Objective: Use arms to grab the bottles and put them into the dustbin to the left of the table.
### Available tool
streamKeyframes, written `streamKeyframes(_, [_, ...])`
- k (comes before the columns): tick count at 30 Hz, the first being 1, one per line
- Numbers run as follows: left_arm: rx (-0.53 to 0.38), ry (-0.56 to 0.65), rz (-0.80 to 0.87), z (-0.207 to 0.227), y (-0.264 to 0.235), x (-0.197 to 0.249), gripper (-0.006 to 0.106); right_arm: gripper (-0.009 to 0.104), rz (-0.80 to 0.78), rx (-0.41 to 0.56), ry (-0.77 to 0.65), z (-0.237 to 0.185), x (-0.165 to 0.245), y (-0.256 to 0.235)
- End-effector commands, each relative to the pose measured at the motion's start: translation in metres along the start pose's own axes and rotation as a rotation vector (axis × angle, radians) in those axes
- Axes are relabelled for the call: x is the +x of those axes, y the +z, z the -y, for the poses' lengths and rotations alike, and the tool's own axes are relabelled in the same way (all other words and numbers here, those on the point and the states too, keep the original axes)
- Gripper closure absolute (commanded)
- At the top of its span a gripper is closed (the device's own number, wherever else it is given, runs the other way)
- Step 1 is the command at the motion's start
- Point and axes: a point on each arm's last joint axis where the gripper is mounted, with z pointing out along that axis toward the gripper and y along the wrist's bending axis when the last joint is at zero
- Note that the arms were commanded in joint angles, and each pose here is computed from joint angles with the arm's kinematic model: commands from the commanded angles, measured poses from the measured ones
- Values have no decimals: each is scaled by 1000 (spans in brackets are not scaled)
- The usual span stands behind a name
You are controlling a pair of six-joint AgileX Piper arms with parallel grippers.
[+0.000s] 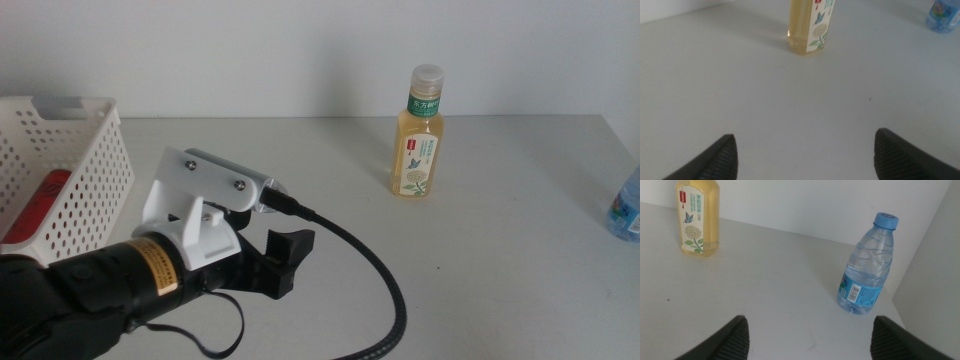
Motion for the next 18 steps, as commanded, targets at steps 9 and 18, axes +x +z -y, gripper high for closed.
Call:
streamKeyframes(9, [121, 39, 256, 13, 82, -31, 7, 33, 96, 36, -12, 3, -10, -3])
streamKeyframes(18, [155, 56, 319, 18, 164, -49, 7, 33, 96, 36, -12, 3, -10, -3])
